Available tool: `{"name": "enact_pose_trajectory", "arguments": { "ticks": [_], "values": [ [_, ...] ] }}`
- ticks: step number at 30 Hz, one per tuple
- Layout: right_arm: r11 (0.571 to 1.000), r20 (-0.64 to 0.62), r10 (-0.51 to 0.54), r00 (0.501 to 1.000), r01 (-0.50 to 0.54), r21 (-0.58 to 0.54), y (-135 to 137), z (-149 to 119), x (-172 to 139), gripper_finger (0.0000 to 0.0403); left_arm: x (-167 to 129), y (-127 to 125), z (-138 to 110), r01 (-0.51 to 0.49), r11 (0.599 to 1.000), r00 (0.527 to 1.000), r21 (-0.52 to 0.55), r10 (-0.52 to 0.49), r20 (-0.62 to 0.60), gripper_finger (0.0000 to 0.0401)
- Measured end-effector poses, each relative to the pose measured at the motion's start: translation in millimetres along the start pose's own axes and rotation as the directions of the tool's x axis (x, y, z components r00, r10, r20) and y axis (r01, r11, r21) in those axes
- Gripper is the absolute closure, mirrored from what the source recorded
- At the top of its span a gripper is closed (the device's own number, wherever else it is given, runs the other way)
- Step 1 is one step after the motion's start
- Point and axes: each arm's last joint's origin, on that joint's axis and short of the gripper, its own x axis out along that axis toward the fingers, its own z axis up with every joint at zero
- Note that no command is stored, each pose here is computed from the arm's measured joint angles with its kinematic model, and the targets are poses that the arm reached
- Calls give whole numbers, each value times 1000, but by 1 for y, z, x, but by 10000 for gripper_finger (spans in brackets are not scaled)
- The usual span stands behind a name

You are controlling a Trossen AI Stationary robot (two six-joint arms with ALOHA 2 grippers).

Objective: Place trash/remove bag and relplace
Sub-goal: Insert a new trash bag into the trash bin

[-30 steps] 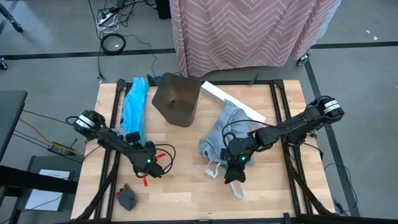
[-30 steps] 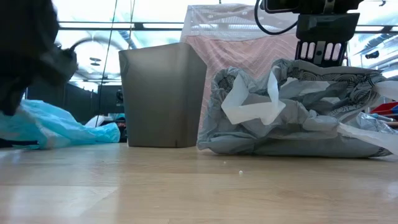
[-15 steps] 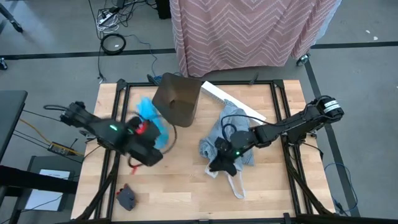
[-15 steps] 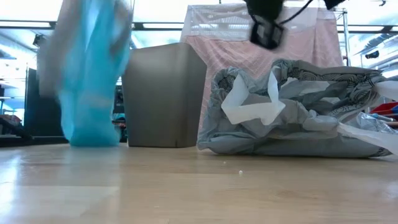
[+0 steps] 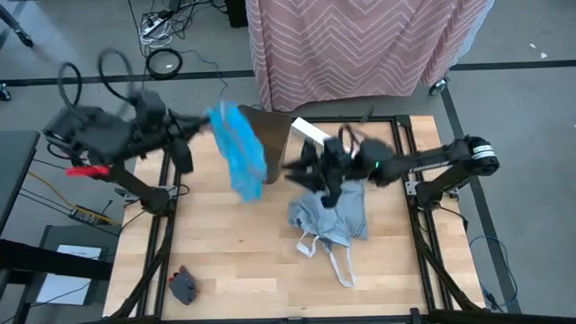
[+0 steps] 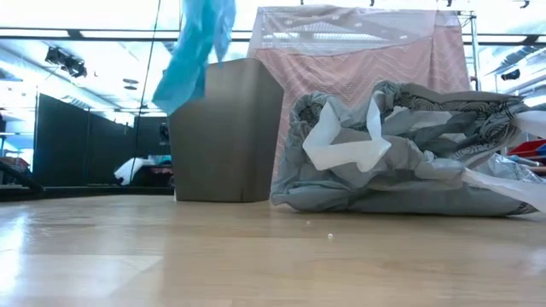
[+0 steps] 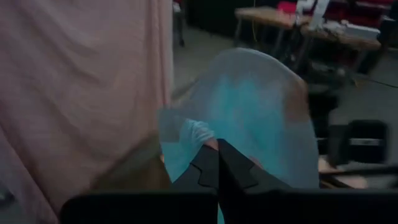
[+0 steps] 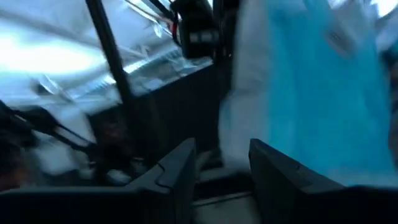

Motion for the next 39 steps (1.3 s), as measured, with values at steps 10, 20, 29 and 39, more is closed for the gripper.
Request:
{"name": "enact_pose_trajectory", "arguments": {
  "ticks": [10, 20, 29, 39],
  "values": [
    [799, -127, -309, 942, 185, -572, 19, 143, 33, 249, 14, 10, 20, -106, 980, 991, 166, 90, 101, 401],
    [826, -226, -292, 929, 126, -549, -13, 143, 67, 192, 44, -1, 25, -104, 958, 991, 267, 76, 114, 401],
    [808, -197, -401, 894, 245, -536, -48, 121, 87, 224, 51, -3, 24, -88, 958, 993, 274, 63, 99, 400],
    [668, -56, -519, 853, 364, -649, -49, 128, 87, 392, 55, -8, 26, -42, 957, 994, 286, 11, 109, 400]
  ]
}}
